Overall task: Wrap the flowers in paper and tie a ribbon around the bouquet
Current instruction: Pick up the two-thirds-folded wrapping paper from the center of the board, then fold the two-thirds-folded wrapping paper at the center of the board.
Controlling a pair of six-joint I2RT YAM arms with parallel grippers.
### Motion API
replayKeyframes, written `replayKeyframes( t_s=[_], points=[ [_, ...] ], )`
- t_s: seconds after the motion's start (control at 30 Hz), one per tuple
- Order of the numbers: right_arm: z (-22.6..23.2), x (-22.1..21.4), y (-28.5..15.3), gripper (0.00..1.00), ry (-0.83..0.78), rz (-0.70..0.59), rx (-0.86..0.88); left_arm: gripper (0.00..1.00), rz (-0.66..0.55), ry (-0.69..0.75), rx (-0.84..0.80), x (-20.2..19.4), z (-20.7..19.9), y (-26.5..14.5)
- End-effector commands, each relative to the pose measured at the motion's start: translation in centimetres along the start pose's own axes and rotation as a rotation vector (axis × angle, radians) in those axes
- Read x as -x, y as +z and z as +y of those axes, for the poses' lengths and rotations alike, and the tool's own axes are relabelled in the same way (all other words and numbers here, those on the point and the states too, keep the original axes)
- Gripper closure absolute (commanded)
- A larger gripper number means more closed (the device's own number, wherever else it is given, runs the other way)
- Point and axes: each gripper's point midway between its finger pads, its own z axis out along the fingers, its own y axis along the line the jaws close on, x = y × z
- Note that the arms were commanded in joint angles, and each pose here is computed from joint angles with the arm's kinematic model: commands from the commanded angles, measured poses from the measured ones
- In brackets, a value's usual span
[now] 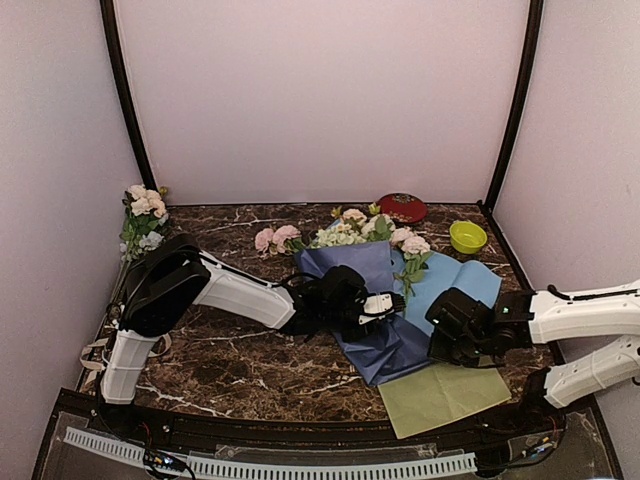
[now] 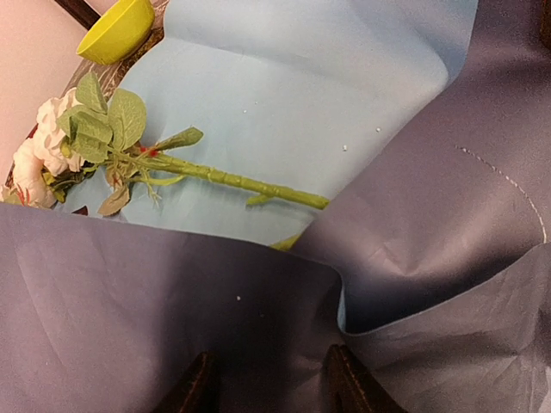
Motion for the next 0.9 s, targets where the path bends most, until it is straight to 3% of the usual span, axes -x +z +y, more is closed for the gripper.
replayKeyframes(
  t_s=[0.0,0.3,0.87],
  points=[
    [-0.8,0.6,-0.4,1.00,-0.100,-0.013,-0.094,0.56,0.167,0.015,-0.111,-5.7,-3.6,0.9],
    [2.0,1.5,-2.2,1.00,-0.322,-0.101,-0.135,0.55,0.167,0.001,-0.115,-5.9,-3.4,0.9],
    [12.4,-1.2,-4.8,1.00,-1.092,-0.379,-0.115,0.55,0.138,-0.096,-0.134,-5.8,-2.4,0.9]
  ],
)
